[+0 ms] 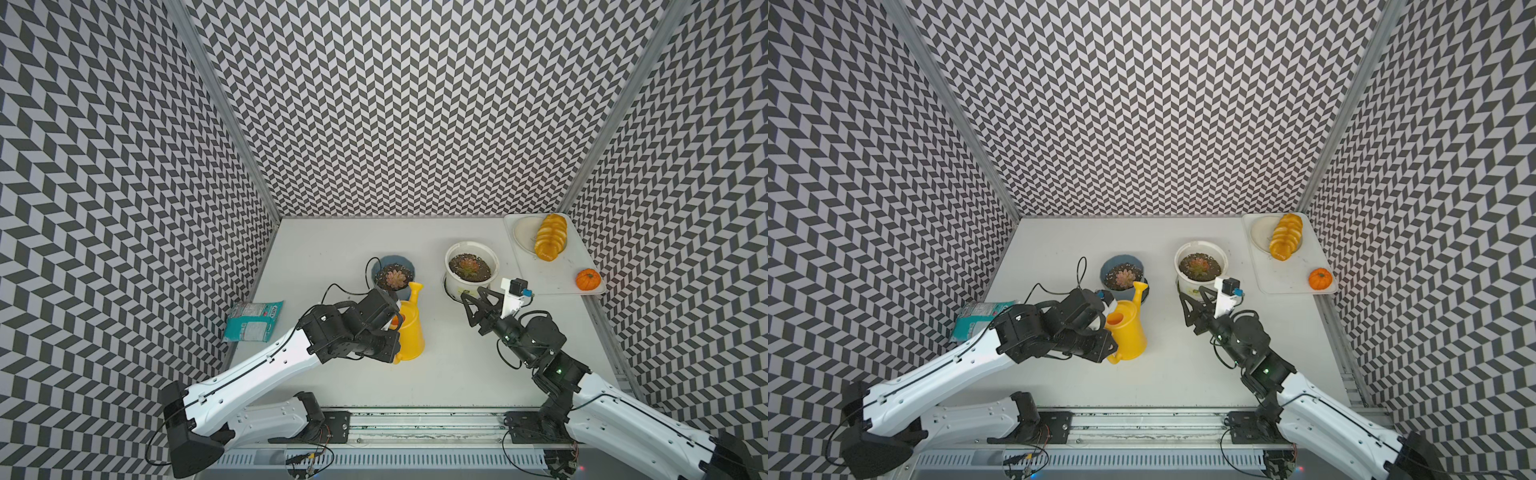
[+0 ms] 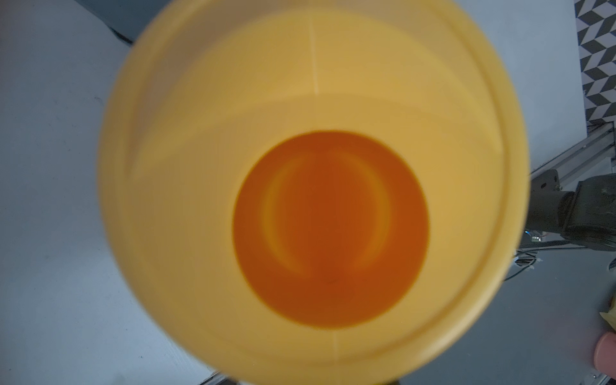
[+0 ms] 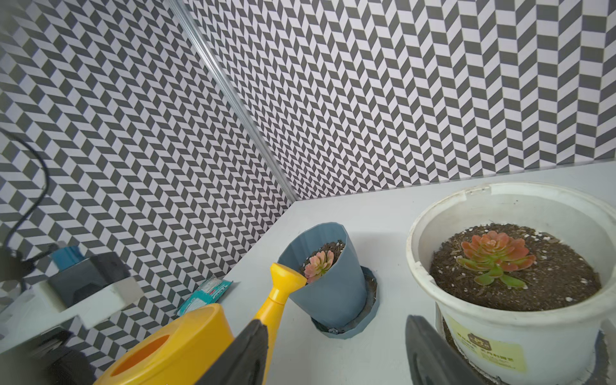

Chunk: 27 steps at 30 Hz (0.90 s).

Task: Water the succulent around the soil edge
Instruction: Water the soil of the potted plant with water, then place the watering can at the center of the board.

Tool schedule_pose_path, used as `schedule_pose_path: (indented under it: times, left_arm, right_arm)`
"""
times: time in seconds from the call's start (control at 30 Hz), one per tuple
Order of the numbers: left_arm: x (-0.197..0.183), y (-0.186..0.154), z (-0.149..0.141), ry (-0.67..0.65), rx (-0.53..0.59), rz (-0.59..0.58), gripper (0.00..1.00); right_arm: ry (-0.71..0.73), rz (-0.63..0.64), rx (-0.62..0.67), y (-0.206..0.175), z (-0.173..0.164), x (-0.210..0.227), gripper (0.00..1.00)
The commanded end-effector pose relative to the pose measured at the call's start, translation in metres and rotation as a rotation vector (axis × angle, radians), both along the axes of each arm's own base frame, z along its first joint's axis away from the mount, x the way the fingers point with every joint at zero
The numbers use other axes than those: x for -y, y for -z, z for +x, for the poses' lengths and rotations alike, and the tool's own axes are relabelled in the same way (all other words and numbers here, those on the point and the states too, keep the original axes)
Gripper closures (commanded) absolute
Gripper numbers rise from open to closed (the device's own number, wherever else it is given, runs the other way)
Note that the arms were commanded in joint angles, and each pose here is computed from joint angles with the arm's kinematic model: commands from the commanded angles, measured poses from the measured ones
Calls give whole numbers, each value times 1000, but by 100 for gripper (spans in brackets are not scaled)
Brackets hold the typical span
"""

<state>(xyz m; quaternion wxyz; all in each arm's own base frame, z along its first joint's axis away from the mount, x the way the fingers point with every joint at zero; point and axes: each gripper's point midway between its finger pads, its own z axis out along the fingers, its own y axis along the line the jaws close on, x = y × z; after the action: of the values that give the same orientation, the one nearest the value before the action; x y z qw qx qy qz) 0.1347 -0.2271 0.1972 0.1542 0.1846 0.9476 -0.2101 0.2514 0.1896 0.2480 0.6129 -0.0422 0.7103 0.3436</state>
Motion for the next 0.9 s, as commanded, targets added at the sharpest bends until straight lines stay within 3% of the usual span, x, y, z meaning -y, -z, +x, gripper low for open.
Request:
schedule_pose_path:
  times: [0.0,0.2,0.5,0.87]
  left_arm:
    - [21,-20,3,20,91,-99,100]
    - [43,-5,-13,46,119,-142,100]
    - [65,52,-28,7,122,-59,100]
    - [74,94,-17,-101,129,20,100]
  right_arm:
    - [81,45,24,-7,3,16,29]
    - [157,77,26,-6,3,32,24]
    - [193,70,3,1,8,36,22]
    - [216,48,-26,8,14,36,21]
